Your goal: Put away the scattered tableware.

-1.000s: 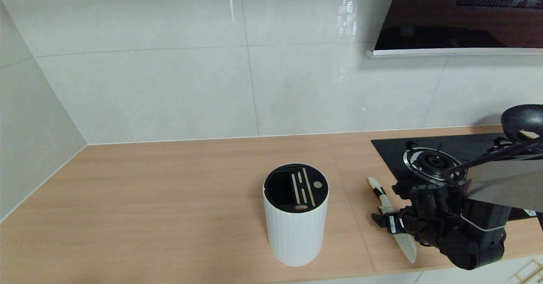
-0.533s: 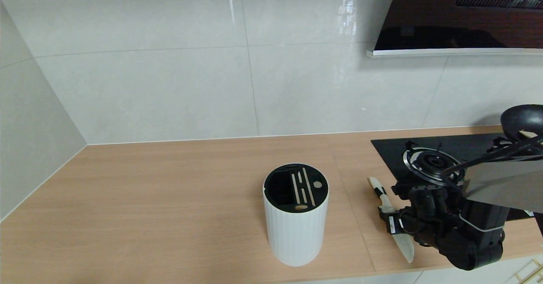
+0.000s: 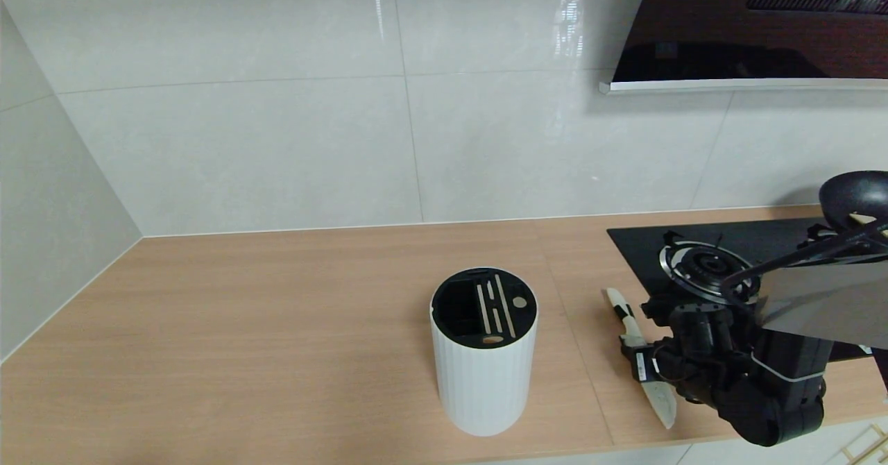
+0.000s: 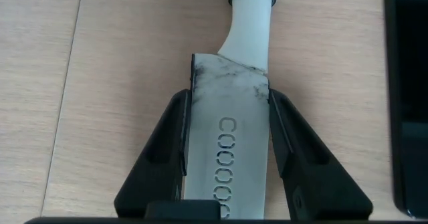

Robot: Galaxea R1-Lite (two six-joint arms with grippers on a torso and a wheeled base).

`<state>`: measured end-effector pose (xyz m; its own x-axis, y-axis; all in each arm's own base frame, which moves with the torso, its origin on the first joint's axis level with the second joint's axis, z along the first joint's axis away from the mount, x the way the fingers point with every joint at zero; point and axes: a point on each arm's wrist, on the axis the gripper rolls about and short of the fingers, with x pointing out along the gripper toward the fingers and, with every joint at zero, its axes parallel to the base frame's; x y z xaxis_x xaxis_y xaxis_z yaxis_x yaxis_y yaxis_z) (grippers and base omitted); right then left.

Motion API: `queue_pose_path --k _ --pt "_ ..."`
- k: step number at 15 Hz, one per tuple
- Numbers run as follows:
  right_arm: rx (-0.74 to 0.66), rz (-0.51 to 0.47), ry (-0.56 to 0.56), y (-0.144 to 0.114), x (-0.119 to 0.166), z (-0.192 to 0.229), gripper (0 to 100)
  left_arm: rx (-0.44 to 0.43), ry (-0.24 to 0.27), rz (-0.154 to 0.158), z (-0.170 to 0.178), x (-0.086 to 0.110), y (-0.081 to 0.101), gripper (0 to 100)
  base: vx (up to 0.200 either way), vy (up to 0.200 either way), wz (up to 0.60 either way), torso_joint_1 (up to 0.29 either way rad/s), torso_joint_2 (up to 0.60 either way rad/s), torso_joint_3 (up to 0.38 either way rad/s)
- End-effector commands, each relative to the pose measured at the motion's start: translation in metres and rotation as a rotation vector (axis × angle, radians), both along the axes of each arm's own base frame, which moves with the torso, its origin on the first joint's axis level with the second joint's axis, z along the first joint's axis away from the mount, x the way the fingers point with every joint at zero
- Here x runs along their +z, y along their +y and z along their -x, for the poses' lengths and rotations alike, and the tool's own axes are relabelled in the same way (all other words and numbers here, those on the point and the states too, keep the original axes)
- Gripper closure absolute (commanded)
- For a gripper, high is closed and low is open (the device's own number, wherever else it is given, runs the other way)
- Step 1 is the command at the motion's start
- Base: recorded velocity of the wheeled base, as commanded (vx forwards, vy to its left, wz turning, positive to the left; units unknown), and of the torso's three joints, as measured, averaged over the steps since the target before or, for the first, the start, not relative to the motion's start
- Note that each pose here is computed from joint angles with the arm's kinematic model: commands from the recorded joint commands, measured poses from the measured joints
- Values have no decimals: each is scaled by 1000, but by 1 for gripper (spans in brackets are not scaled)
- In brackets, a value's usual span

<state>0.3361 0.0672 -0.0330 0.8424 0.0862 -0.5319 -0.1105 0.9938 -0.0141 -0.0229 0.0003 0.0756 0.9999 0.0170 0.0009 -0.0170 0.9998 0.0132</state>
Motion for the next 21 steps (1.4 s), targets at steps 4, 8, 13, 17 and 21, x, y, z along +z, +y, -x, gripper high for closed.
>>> queue_pose_path --k 4,8,13,17,21 --pt "-8 -39 -225 -1 67 5 100 -38 -39 -100 4 18 -1 0 0 0 0 0 0 0" --pt "18 -81 -406 12 155 -13 100 -284 130 -77 -35 120 -6 0 0 0 0 0 0 0" --pt "25 -93 -470 37 217 5 100 -459 233 46 -168 179 -34 0 0 0 0 0 0 0" --pt "119 -144 -534 74 244 41 100 -663 265 177 -209 163 -89 0 0 0 0 0 0 0" --pt "242 -181 -527 101 248 76 100 -776 214 218 -242 151 -135 0 0 0 0 0 0 0"
